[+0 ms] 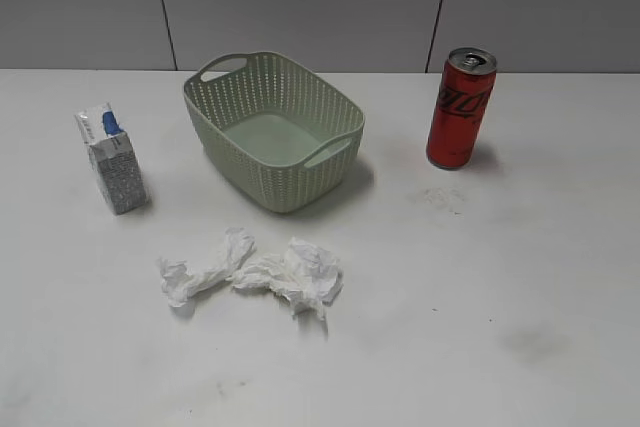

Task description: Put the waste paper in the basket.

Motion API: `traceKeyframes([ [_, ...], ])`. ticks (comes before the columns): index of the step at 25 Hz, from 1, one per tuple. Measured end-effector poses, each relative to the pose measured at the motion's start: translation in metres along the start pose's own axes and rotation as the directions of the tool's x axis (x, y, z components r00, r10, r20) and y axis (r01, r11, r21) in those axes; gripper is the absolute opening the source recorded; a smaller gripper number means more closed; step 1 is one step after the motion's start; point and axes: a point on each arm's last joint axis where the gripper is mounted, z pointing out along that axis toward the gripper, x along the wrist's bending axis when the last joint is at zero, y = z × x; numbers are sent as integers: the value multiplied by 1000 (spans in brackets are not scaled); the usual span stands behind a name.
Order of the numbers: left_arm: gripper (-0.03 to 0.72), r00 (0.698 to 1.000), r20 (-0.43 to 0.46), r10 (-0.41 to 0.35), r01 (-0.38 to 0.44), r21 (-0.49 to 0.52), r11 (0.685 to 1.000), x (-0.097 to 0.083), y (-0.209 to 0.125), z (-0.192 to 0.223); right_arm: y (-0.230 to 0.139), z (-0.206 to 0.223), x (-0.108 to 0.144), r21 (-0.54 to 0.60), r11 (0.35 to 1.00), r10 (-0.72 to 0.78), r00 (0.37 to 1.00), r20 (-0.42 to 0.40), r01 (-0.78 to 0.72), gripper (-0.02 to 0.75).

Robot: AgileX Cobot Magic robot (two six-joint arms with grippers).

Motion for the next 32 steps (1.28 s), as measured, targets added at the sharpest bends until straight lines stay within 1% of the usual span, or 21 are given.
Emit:
traceKeyframes([
  [3,238,1000,1,0,0,0,1000,0,0,0,1,4,0,30,1000,2,1000,0,-2,571],
  [9,238,1000,10,-6,6,-1,1000,-1,0,0,8,26,-2,193,981,13,1000,4,-14,571],
  [14,238,1000,17,-10,10,-1,1000,-2,0,0,23,49,-3,310,951,11,1000,5,-12,571],
  [18,237,1000,17,-10,10,-1,1000,-2,0,0,35,71,-5,411,912,-3,1000,0,3,571],
  [24,237,1000,17,-10,10,-1,1000,-2,0,0,49,112,-8,507,862,-19,1000,-10,22,571],
  [29,237,1000,17,-10,10,-1,1000,-2,0,0,50,147,-6,565,823,-16,997,-71,54,571],
  [32,237,1000,17,-10,10,-1,1000,-2,0,0,55,167,-5,581,811,-13,995,-96,67,571],
])
